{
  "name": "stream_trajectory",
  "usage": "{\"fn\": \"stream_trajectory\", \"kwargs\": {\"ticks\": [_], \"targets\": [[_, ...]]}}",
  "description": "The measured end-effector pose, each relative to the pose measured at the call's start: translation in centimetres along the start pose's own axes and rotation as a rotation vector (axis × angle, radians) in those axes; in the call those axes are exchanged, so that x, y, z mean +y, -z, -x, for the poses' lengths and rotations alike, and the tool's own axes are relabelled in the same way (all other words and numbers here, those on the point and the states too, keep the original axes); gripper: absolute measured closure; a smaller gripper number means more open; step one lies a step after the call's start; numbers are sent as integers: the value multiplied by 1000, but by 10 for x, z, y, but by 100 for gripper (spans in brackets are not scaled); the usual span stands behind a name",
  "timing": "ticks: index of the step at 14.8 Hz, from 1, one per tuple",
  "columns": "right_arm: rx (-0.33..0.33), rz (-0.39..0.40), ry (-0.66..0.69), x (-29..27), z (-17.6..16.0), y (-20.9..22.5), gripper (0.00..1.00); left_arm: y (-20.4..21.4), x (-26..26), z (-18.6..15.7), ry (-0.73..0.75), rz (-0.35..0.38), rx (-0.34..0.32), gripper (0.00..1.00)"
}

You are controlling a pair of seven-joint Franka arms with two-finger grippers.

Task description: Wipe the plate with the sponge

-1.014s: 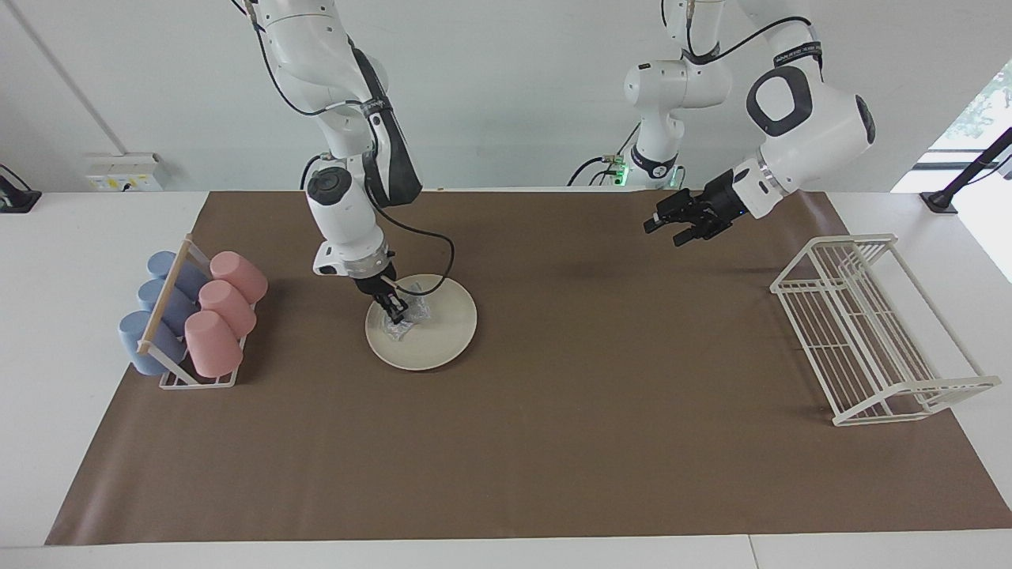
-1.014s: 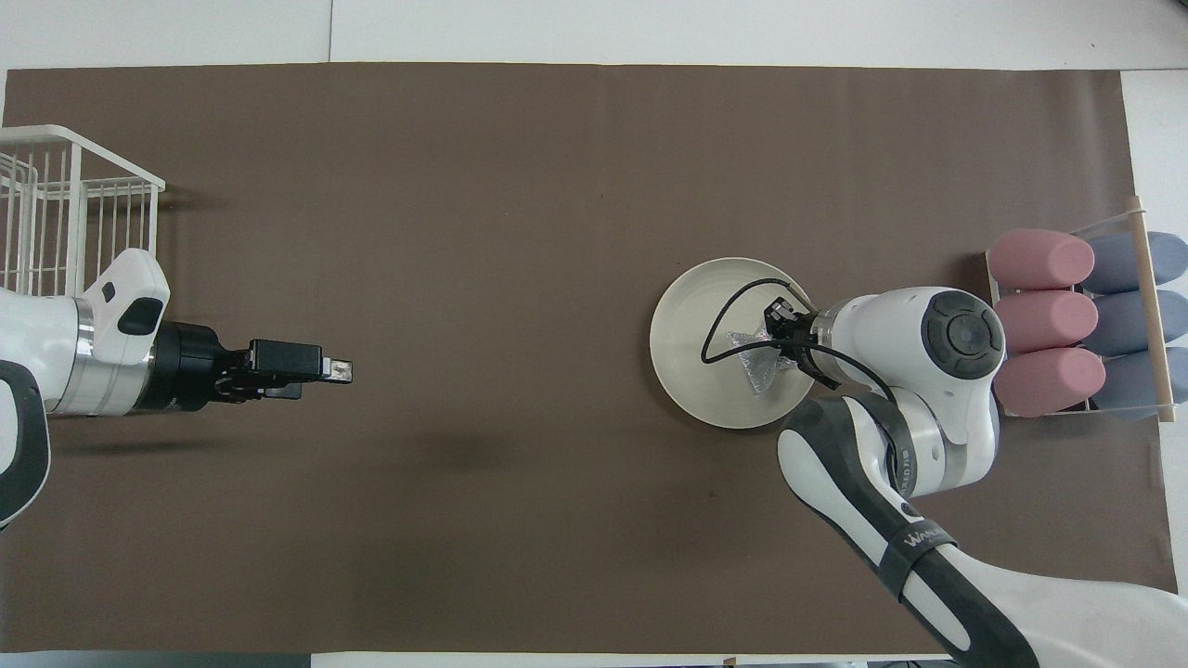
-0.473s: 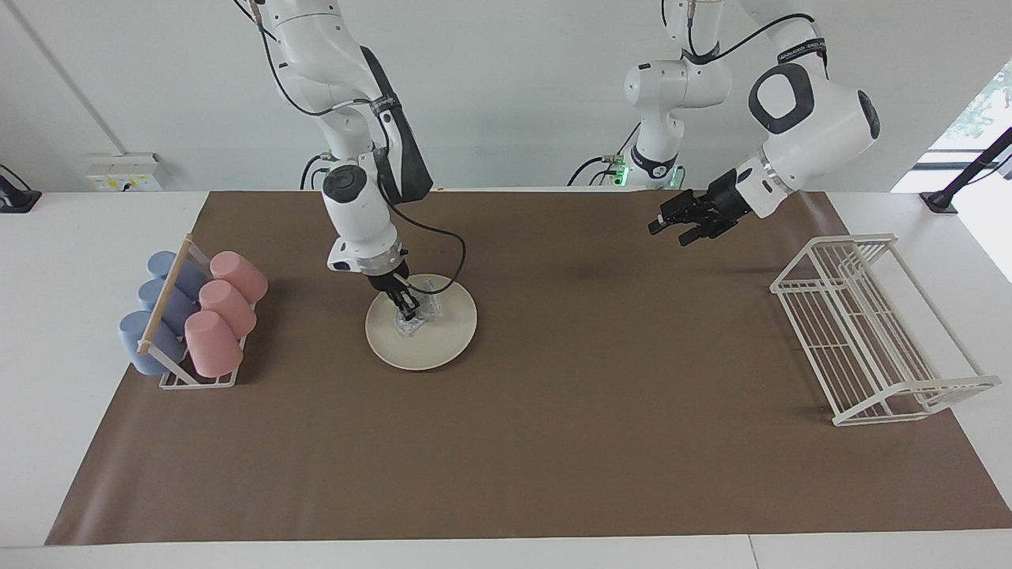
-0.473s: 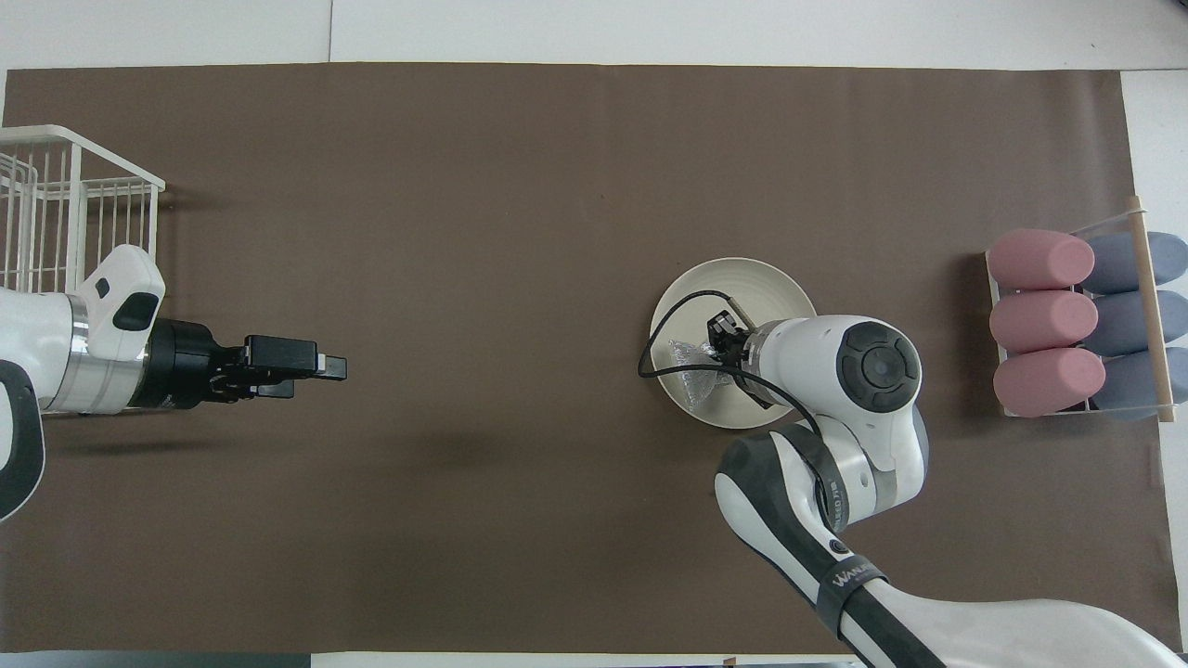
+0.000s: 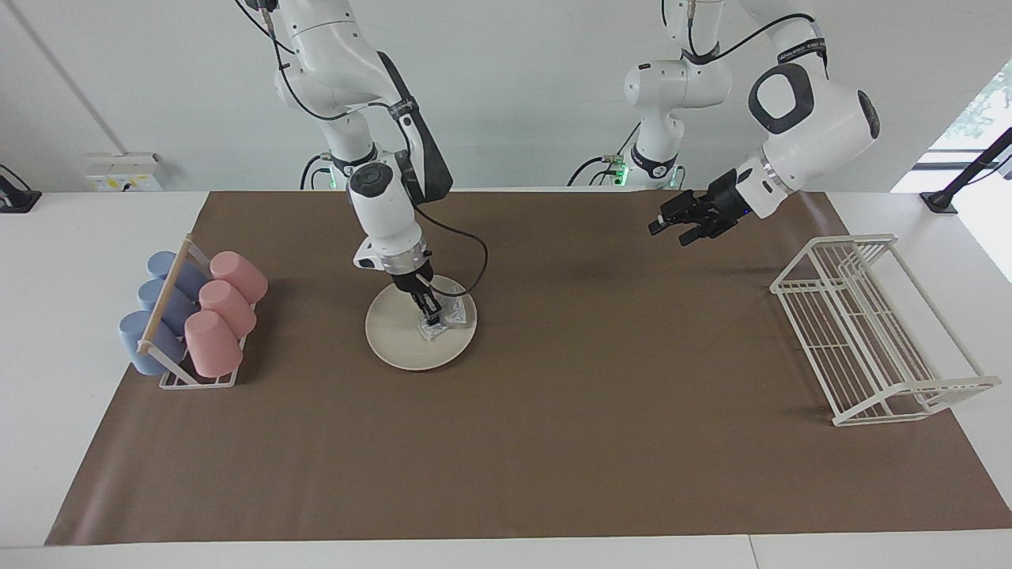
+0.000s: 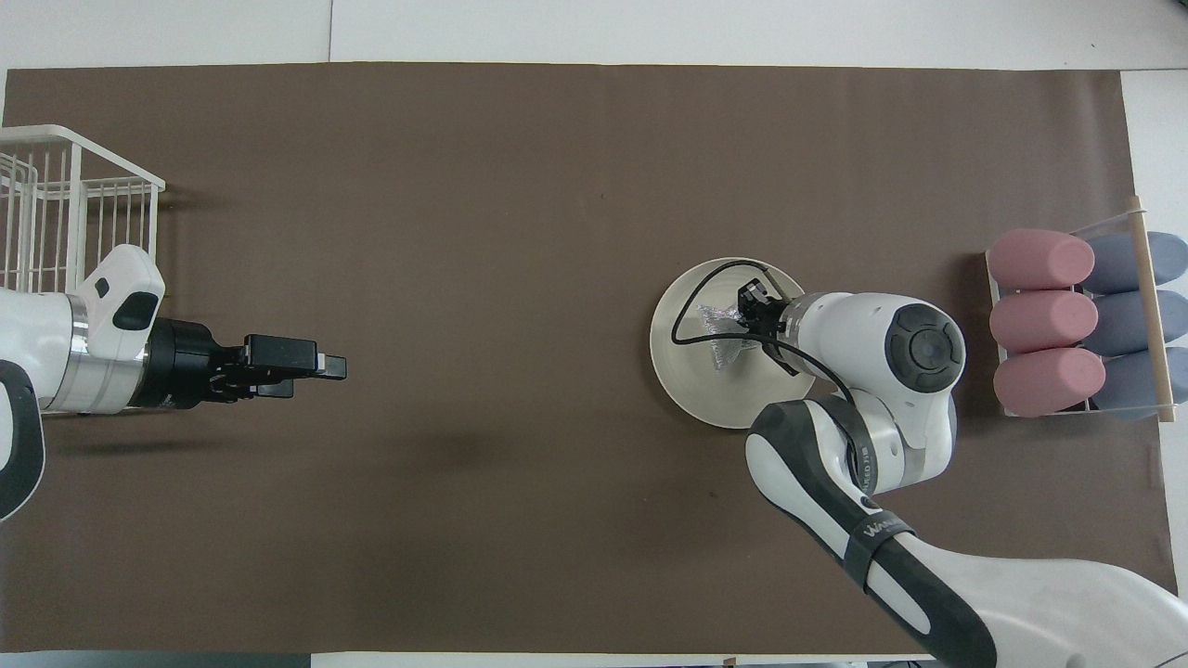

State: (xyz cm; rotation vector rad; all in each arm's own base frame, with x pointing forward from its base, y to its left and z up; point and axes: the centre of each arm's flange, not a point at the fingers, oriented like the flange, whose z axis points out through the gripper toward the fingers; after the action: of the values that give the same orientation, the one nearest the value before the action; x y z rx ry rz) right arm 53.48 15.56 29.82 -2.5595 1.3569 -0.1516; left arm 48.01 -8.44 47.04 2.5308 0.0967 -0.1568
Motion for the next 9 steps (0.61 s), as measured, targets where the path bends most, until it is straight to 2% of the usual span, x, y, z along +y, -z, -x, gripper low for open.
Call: {"fn": "stream_trajectory", "kwargs": {"ticks": [2, 6, 9], "targets": [[8, -1, 11, 5, -18, 1, 93, 0, 0, 0, 0, 0, 0, 0], [6, -2, -34, 3, -16, 1, 93, 1, 0, -1, 8, -1, 6, 0], [-15, -3, -143, -12, 29, -3, 93, 1, 0, -1, 15, -1, 10, 0]]}}
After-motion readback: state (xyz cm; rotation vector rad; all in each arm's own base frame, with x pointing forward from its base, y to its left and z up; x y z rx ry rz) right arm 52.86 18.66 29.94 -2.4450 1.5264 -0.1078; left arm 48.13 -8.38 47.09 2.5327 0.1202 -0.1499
